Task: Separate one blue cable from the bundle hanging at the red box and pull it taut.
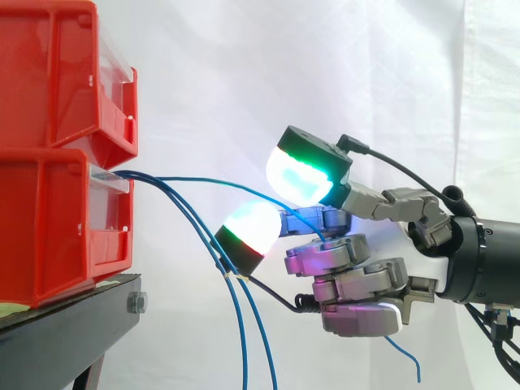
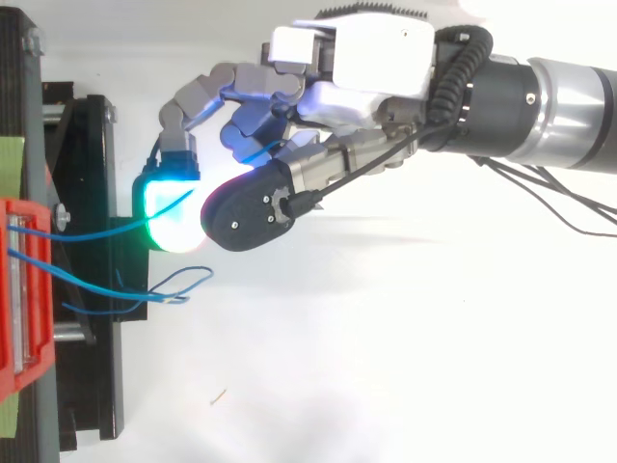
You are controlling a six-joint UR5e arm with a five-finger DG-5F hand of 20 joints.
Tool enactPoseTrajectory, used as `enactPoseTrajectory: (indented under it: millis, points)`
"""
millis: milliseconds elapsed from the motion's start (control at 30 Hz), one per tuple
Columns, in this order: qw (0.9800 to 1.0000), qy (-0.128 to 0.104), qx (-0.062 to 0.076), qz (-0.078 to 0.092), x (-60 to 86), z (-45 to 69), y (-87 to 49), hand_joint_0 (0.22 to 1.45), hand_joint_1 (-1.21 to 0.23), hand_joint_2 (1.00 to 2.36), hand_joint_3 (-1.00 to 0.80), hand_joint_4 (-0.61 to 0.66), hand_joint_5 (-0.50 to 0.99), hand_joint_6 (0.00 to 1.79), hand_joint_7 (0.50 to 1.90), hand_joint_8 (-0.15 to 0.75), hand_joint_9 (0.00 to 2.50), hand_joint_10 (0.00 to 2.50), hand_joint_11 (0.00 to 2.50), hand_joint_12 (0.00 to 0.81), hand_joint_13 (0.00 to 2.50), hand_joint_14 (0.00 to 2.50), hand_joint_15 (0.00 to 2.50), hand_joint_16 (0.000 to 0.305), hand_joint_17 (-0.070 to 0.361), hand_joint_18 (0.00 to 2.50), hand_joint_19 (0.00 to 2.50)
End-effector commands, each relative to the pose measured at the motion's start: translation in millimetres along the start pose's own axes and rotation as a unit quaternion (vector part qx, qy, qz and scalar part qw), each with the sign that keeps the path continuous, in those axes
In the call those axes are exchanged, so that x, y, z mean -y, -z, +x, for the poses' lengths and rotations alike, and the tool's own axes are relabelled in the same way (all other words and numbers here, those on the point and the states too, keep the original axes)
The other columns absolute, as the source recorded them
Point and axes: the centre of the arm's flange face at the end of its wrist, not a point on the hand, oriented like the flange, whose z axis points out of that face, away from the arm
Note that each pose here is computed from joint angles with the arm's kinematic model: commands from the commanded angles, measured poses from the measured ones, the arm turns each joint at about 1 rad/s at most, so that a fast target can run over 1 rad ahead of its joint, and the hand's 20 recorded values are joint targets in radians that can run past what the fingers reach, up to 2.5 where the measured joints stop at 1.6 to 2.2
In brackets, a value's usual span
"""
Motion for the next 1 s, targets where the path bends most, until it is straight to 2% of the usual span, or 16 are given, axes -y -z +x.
enactPoseTrajectory:
  millis: [0, 200, 300, 333, 367, 400, 467, 567, 633, 800, 967]
  points:
    - [1.0, -0.002, -0.001, 0.0, -0.5, 0.9, -0.4, 0.61, -0.51, 1.0, -0.47, 0.12, -0.22, 0.83, 0.91, 0.322, 0.84, 2.5, 1.81, 0.393, 1.43, 2.5, 1.08, 0.047, 0.106, 1.83, 0.98]
    - [1.0, -0.002, -0.001, -0.001, -0.6, 0.9, -0.6, 0.62, -0.59, 1.02, -0.33, 0.11, -0.22, 0.84, 0.93, 0.317, 0.82, 2.5, 1.86, 0.395, 1.42, 2.5, 1.12, 0.046, 0.104, 1.83, 1.04]
    - [1.0, -0.002, -0.001, -0.001, -0.1, 0.9, -0.2, 0.62, -0.61, 1.02, -0.32, 0.11, -0.22, 0.84, 0.93, 0.317, 0.81, 2.5, 1.86, 0.39, 1.42, 2.5, 1.12, 0.047, 0.106, 1.83, 1.04]
    - [1.0, -0.002, -0.001, -0.002, -0.8, 0.9, -0.7, 0.6, -0.61, 1.01, -0.39, 0.11, -0.22, 0.84, 0.94, 0.324, 0.81, 2.5, 1.87, 0.389, 1.42, 2.5, 1.11, 0.048, 0.108, 1.83, 1.02]
    - [1.0, -0.002, -0.001, -0.002, -0.8, 0.9, -0.7, 0.57, -0.55, 1.0, -0.5, 0.13, -0.22, 0.84, 0.93, 0.326, 0.81, 2.5, 1.86, 0.395, 1.42, 2.5, 1.1, 0.049, 0.11, 1.84, 0.99]
    - [1.0, -0.002, -0.001, -0.002, -0.8, 0.9, -0.7, 0.57, -0.54, 1.0, -0.5, 0.13, -0.22, 0.84, 0.91, 0.328, 0.8, 2.5, 1.86, 0.395, 1.43, 2.5, 1.1, 0.049, 0.11, 1.84, 0.99]
    - [1.0, -0.002, -0.001, -0.001, -0.1, 0.9, -0.2, 0.53, -0.38, 1.0, -0.5, 0.16, -0.22, 0.84, 0.91, 0.341, 0.81, 2.5, 1.79, 0.399, 1.44, 2.5, 1.05, 0.051, 0.116, 1.85, 0.93]
    - [1.0, -0.001, 0.001, -0.002, -0.3, 0.6, -0.4, 0.55, -0.28, 1.0, -0.5, 0.16, -0.22, 0.83, 0.91, 0.342, 0.81, 2.5, 1.79, 0.391, 1.43, 2.5, 1.0, 0.052, 0.116, 1.84, 0.91]
    - [1.0, -0.001, 0.002, -0.001, 0.9, 0.5, -0.3, 0.58, -0.26, 1.0, -0.5, 0.15, -0.22, 0.83, 0.92, 0.344, 0.83, 2.5, 1.79, 0.386, 1.41, 2.5, 0.99, 0.049, 0.11, 1.84, 0.93]
    - [1.0, -0.001, 0.005, -0.002, 2.8, -3.0, -0.2, 0.63, -0.39, 1.01, -0.33, 0.15, -0.21, 0.81, 0.91, 0.353, 0.85, 2.5, 1.83, 0.384, 1.41, 2.5, 0.98, 0.048, 0.109, 1.85, 0.93]
    - [1.0, -0.001, 0.005, -0.002, 2.8, -3.0, -0.2, 0.63, -0.58, 1.02, -0.17, 0.15, -0.2, 0.77, 0.96, 0.344, 0.82, 2.5, 1.83, 0.393, 1.42, 2.5, 1.0, 0.05, 0.111, 1.85, 0.97]
